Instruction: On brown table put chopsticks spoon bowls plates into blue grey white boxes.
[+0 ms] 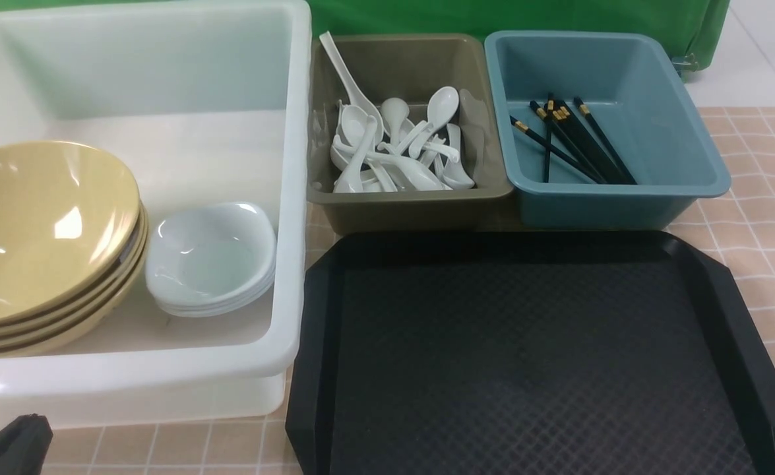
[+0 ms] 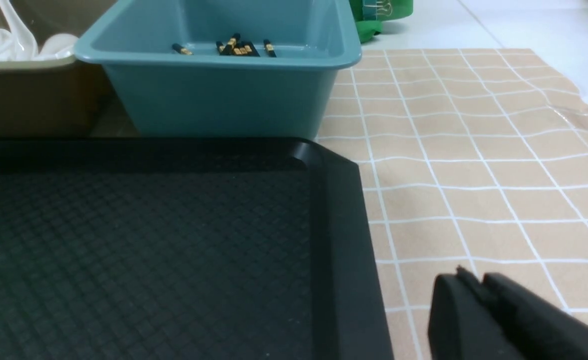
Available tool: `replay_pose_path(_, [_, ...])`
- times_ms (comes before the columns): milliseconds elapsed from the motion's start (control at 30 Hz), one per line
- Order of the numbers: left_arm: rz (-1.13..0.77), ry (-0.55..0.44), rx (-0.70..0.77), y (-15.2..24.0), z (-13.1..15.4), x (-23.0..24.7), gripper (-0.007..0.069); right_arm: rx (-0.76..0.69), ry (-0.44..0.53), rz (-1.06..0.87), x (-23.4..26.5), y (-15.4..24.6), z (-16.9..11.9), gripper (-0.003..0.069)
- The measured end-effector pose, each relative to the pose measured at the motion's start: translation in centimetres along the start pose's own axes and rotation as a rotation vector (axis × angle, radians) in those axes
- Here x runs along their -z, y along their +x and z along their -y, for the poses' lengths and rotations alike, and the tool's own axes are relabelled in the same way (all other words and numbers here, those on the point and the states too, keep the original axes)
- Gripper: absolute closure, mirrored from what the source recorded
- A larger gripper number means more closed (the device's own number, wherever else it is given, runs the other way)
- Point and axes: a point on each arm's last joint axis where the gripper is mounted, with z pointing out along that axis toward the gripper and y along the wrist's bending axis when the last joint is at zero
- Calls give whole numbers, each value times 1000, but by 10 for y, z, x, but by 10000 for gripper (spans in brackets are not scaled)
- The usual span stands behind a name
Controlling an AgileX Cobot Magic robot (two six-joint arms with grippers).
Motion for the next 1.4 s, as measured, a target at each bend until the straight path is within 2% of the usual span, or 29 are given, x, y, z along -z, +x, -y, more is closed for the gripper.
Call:
replay_pose_path(200, [-10, -33, 17, 1, -3, 0, 624, 0, 0, 0, 0, 0, 0, 560])
replay_pose_path(500, [-14, 44, -12, 1, 0, 1, 624, 0, 0, 0, 0, 0, 0, 559])
replay_pose_path(1400, [-14, 38, -24, 1, -1, 1, 624, 1, 0, 0, 0, 0, 0, 544])
